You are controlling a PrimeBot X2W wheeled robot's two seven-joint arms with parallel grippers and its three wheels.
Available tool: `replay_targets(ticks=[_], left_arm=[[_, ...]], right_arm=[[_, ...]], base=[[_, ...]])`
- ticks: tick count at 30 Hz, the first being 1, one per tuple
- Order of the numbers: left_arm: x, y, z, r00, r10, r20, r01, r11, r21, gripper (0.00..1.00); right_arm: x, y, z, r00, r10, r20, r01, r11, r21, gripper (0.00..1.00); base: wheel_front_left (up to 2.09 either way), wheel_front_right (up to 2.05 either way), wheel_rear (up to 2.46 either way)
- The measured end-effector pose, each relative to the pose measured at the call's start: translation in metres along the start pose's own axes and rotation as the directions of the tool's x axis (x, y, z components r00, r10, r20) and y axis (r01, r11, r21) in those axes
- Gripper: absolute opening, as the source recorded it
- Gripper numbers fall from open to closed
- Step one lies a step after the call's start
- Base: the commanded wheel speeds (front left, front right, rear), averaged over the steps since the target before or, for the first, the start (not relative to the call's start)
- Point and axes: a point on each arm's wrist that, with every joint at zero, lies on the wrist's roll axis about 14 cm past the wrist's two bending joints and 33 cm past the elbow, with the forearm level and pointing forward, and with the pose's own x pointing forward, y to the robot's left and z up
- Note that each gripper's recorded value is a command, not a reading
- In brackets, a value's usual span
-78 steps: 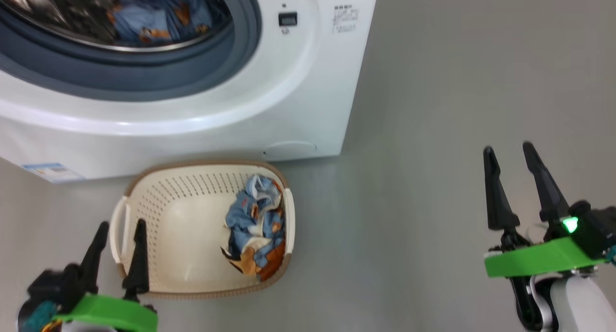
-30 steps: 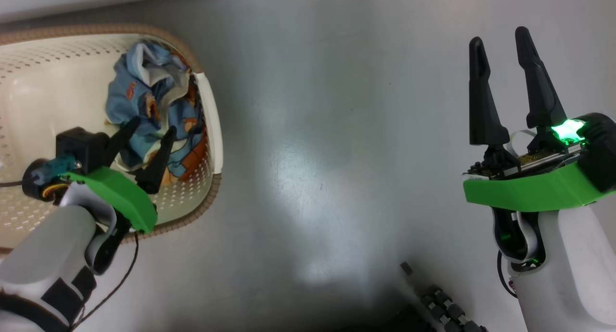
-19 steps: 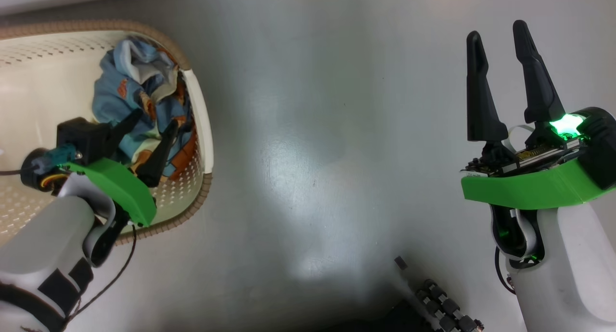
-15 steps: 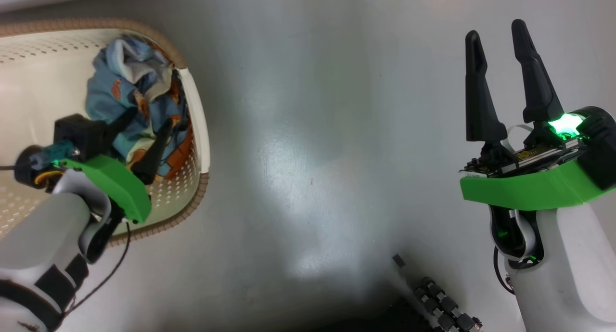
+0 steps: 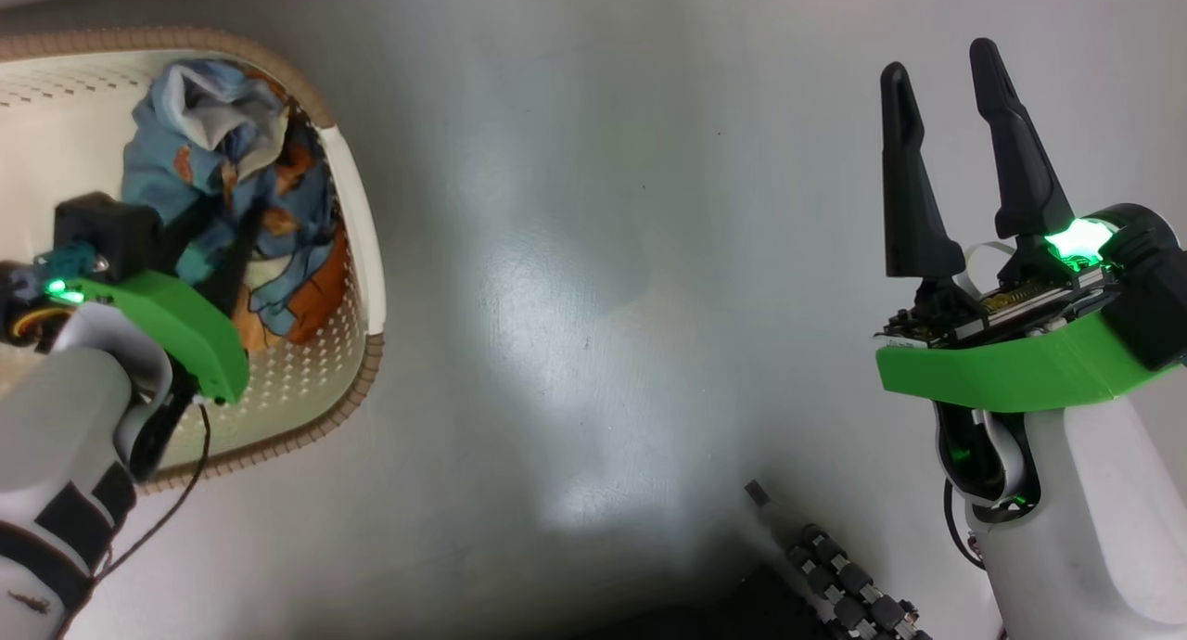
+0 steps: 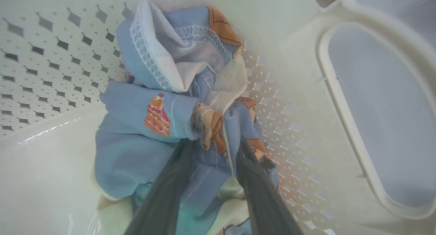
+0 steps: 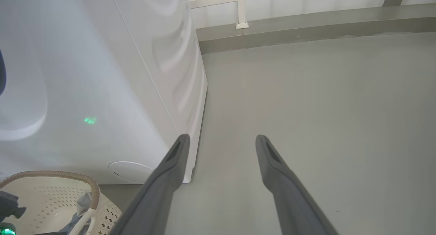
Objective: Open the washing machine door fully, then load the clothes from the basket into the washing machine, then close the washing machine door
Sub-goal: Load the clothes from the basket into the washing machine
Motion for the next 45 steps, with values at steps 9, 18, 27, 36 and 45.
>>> replay_targets(ticks=[9,18,27,36,45], left_arm=[[-0.004,0.002,0.019,0.999,0.022,0.038,-0.022,1.0,-0.004,0.0],[-0.033,0.008,0.055,0.985,0.098,0.143,-0.086,0.992,-0.087,0.0],[-0.084,-0.01,0.085,0.953,0.138,0.269,-0.107,0.986,-0.127,0.0],[-0.147,-0.019,0.114,0.891,0.201,0.408,-0.156,0.978,-0.141,0.0],[-0.215,-0.025,0.138,0.802,0.255,0.541,-0.222,0.967,-0.127,0.0]], right_arm=[[0.0,0.003,0.011,1.0,0.006,0.025,-0.006,1.0,0.002,1.0],[-0.001,0.011,0.041,0.996,0.019,0.09,-0.02,1.0,0.008,1.0],[-0.011,0.025,0.076,0.987,0.045,0.157,-0.046,0.999,0.006,1.0],[-0.031,0.037,0.096,0.98,0.058,0.189,-0.063,0.998,0.019,1.0],[-0.058,0.048,0.108,0.977,0.075,0.2,-0.08,0.997,0.015,1.0]], base=[[0.0,0.0,0.0],[0.0,0.0,0.0],[0.0,0.0,0.0],[0.0,0.0,0.0],[0.0,0.0,0.0]])
